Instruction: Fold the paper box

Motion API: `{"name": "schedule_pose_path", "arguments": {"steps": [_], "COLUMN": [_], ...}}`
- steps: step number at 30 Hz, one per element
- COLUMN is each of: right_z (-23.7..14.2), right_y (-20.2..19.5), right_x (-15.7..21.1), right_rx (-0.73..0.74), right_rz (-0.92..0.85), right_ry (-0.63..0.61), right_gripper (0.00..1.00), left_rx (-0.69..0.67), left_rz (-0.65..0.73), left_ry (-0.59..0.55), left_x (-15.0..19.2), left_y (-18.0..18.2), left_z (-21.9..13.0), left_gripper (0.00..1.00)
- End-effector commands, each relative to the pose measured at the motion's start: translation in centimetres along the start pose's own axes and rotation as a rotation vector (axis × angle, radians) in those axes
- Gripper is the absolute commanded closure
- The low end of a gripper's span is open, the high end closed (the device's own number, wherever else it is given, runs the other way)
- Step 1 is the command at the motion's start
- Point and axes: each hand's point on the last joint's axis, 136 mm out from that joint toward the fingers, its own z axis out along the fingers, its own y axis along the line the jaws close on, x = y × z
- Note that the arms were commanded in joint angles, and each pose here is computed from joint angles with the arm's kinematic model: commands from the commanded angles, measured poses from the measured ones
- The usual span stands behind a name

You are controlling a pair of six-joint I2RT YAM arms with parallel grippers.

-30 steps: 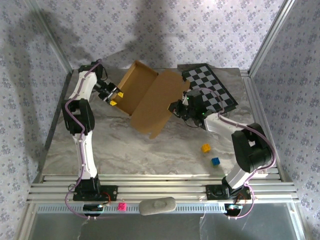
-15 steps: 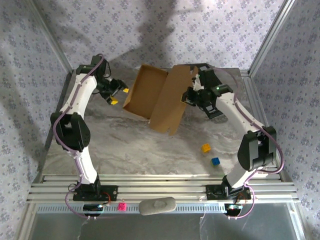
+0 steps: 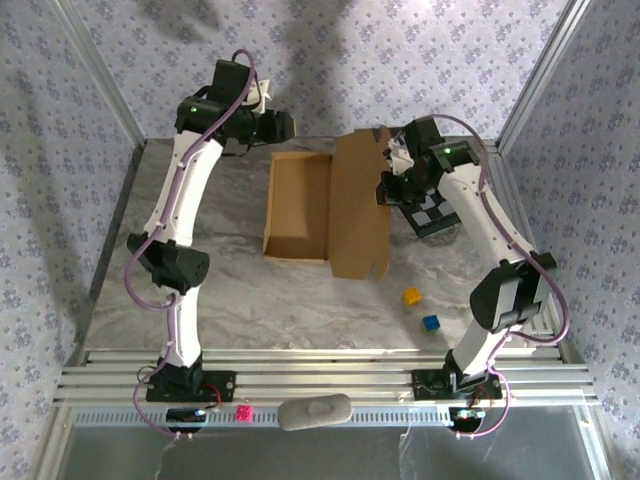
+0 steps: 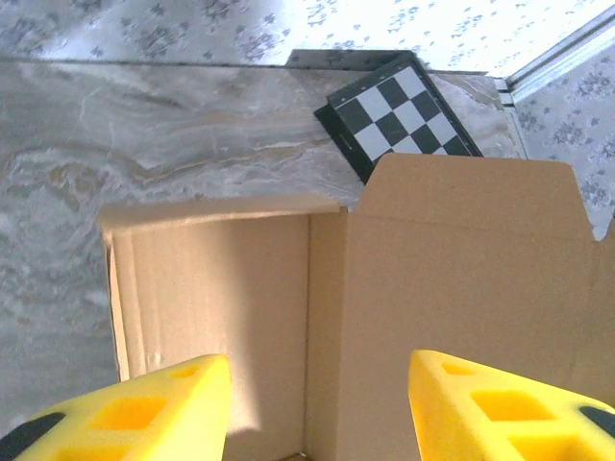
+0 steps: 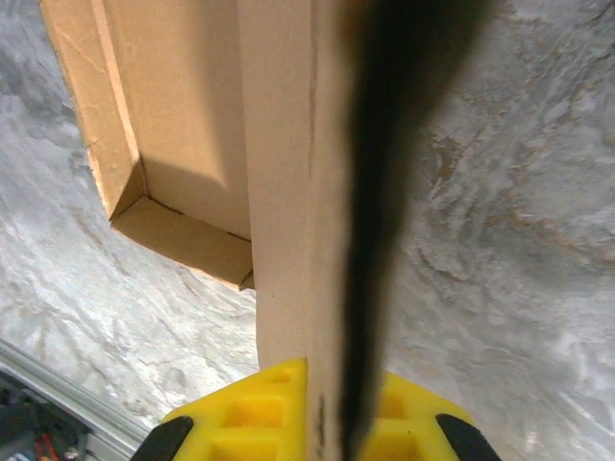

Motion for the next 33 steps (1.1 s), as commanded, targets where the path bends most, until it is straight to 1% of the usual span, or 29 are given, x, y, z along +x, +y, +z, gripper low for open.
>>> {"name": "schedule_pose_path", "arguments": {"steps": [1,4,6,9,12,15,16,18,20,23,26,28,33], "right_z": [-0.9,-1.5,-1.8,-2.1,-2.4,-2.8,-2.9,-2.9,-3.0,-3.5,-4.2,-3.8,-2.3], "right_y": [-1.4,-2.1,-2.6,-3.4,-3.6,-2.4,-1.7,-0.1,1.7,4.5,6.1,6.8,7.8], "right_x": [1.1,0.8,0.7,0.2,-1.1,-3.1,-3.8,-5.0,-6.2,-7.5,-8.4,-8.5,-8.0], "right_rx": [0.123,0.203,0.271,0.395,0.578,0.726,0.755,0.785,0.807,0.84,0.929,0.962,0.967], "right_rz": [-0.12,-0.169,-0.197,-0.246,-0.346,-0.46,-0.483,-0.516,-0.565,-0.638,-0.673,-0.702,-0.763], "right_ry": [0.083,0.1,0.115,0.119,0.096,0.052,0.031,-0.016,-0.068,-0.151,-0.221,-0.229,-0.208], "right_gripper": [1.0,1.0,1.0,1.0,1.0,1.0,1.0,1.0,0.98,0.96,0.97,0.98,0.99], "left_rx": [0.015,0.043,0.042,0.016,-0.026,-0.059,-0.064,-0.068,-0.095,-0.164,-0.214,-0.217,-0.154], "left_rz": [0.075,0.061,0.049,0.031,0.002,-0.042,-0.066,-0.112,-0.164,-0.296,-0.482,-0.613,-0.822], "left_ry": [-0.059,-0.079,-0.071,-0.04,-0.007,0.012,0.017,0.026,0.035,0.035,0.013,-0.019,-0.111], "left_x": [-2.2,-2.8,-2.7,-1.9,-1.0,-0.3,-0.1,0.2,0.6,1.2,1.6,1.9,2.1], "left_y": [1.0,0.5,0.7,1.4,2.4,3.3,3.5,4.0,4.9,7.3,10.3,12.1,13.7], "left_z": [0.8,1.3,1.8,2.3,2.7,2.8,2.9,2.7,2.4,1.5,-0.1,-1.1,-3.4], "left_gripper": [0.49,0.49,0.48,0.47,0.46,0.46,0.46,0.46,0.46,0.45,0.44,0.44,0.44]}}
